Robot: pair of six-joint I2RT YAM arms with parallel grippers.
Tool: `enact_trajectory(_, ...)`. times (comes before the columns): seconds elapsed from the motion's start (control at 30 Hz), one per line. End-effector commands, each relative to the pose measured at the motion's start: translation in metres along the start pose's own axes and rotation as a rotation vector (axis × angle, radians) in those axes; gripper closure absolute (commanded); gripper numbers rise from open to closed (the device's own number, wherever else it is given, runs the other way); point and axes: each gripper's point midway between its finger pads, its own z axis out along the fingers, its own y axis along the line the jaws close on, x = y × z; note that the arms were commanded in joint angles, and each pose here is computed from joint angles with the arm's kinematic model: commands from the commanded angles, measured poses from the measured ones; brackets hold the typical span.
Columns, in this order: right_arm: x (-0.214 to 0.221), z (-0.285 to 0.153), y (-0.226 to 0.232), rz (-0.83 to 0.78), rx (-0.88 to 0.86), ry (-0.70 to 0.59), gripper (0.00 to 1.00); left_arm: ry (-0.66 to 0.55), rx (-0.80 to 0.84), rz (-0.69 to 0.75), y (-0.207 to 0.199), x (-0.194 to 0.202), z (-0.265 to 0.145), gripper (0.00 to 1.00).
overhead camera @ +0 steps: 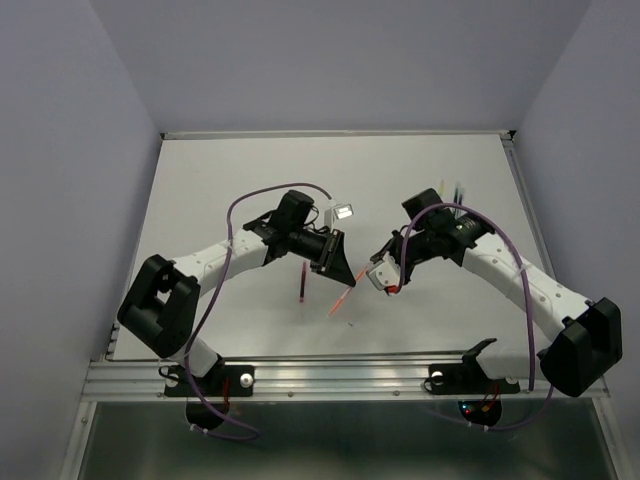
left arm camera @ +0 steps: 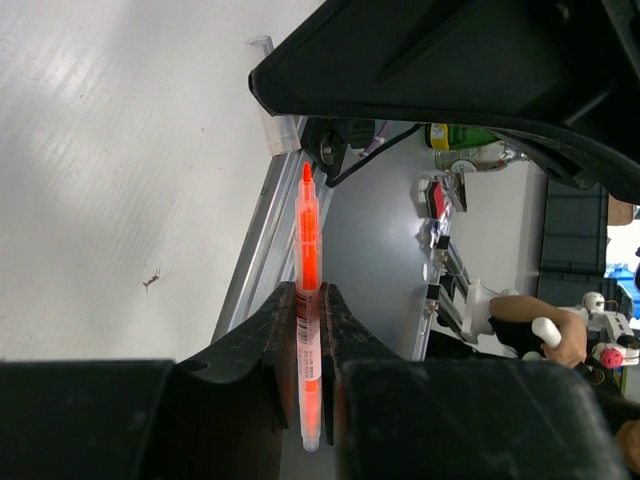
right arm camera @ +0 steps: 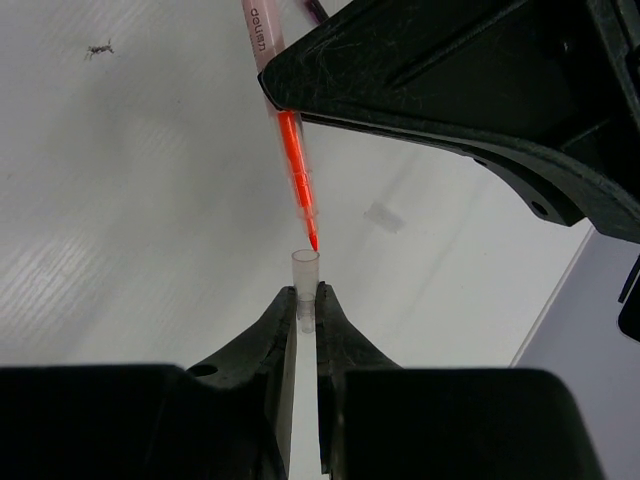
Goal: Insert the pens into the pen caps
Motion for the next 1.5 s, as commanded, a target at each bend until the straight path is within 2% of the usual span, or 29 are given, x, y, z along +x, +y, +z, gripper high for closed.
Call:
enact_trajectory(0.0,-0.008,-0.004,-0.001,-0.021,0.008,-0.013,0.99,-0.022,0.012,0.049,-0.015,-0.013,-0.001,1.0)
enact_trajectory(0.37,-0.01,-0.007,-0.006,-0.027,0.039,-0.01,0.99,-0.023,-0.024,0.032,-0.008,-0.014,0.001,1.0)
enact_trajectory(0.87,-0.01,-0.002,0.002,-0.02,-0.005,-0.029,0.99,-0.013,-0.046,0.046,-0.007,-0.017,0.003,1.0)
enact_trajectory(1.03,-0.002,-0.005,-0.004,0.002,0.021,0.019,0.99,-0.026,-0.065,0.053,-0.009,-0.018,0.0,1.0)
enact_trajectory(1.47,0.005,-0.004,-0.009,0.037,0.046,0.042,0.99,-0.025,-0.072,0.069,-0.011,-0.02,-0.002,1.0)
